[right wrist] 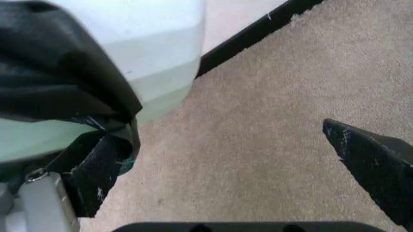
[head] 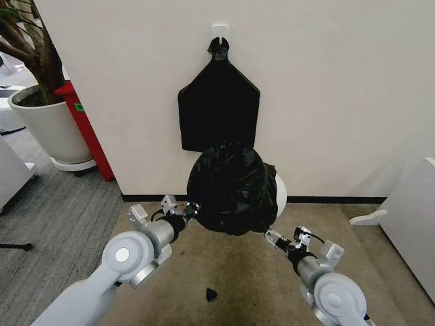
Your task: Place the garbage bag over the trash bin.
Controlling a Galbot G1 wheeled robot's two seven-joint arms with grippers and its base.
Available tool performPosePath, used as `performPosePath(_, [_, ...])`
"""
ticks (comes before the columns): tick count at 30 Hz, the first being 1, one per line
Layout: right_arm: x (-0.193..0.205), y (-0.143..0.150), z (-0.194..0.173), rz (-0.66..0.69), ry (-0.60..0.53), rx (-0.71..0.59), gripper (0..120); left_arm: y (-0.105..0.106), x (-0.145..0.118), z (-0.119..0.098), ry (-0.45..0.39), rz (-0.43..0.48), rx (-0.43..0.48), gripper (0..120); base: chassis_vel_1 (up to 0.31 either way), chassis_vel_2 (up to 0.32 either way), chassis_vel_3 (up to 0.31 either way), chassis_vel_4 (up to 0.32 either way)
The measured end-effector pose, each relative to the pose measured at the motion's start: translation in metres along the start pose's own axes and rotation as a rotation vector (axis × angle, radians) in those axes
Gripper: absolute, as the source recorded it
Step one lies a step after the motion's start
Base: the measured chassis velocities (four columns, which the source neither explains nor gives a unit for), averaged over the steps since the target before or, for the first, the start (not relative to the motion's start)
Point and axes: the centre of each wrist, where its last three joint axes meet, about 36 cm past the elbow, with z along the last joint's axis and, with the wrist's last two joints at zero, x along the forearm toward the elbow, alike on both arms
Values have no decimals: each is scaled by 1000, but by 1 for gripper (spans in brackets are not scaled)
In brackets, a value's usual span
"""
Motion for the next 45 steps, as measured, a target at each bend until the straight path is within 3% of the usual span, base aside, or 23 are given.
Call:
performPosePath(12, [61,39,5,-93,-51,40,100,8,-24,-7,-67,-41,-89,0,0,0,0,0])
performPosePath(20, [90,54,-4,-85,-129,108,100,16,-35,-6,-96,-85,-157,0,0,0,0,0])
performPosePath(24, [102,64,-25,-57,-210,174,100,25,-39,-2,-112,-131,-247,0,0,0,0,0])
performPosePath(26, [101,66,-42,-55,-256,210,100,34,-43,3,-138,-161,-355,0,0,0,0,0])
performPosePath(28, [99,71,-55,-80,-265,215,100,36,-45,8,-133,-166,-405,0,0,0,0,0])
performPosePath(32, [96,85,-77,-147,-243,243,92,32,-50,14,-115,-175,-441,0,0,0,0,0])
performPosePath(38, [71,113,-100,-315,-238,432,71,20,-60,19,-79,-222,-504,0,0,0,0,0])
performPosePath(45, [55,151,-71,-347,-100,437,49,10,-74,28,-54,-240,-509,0,0,0,0,0])
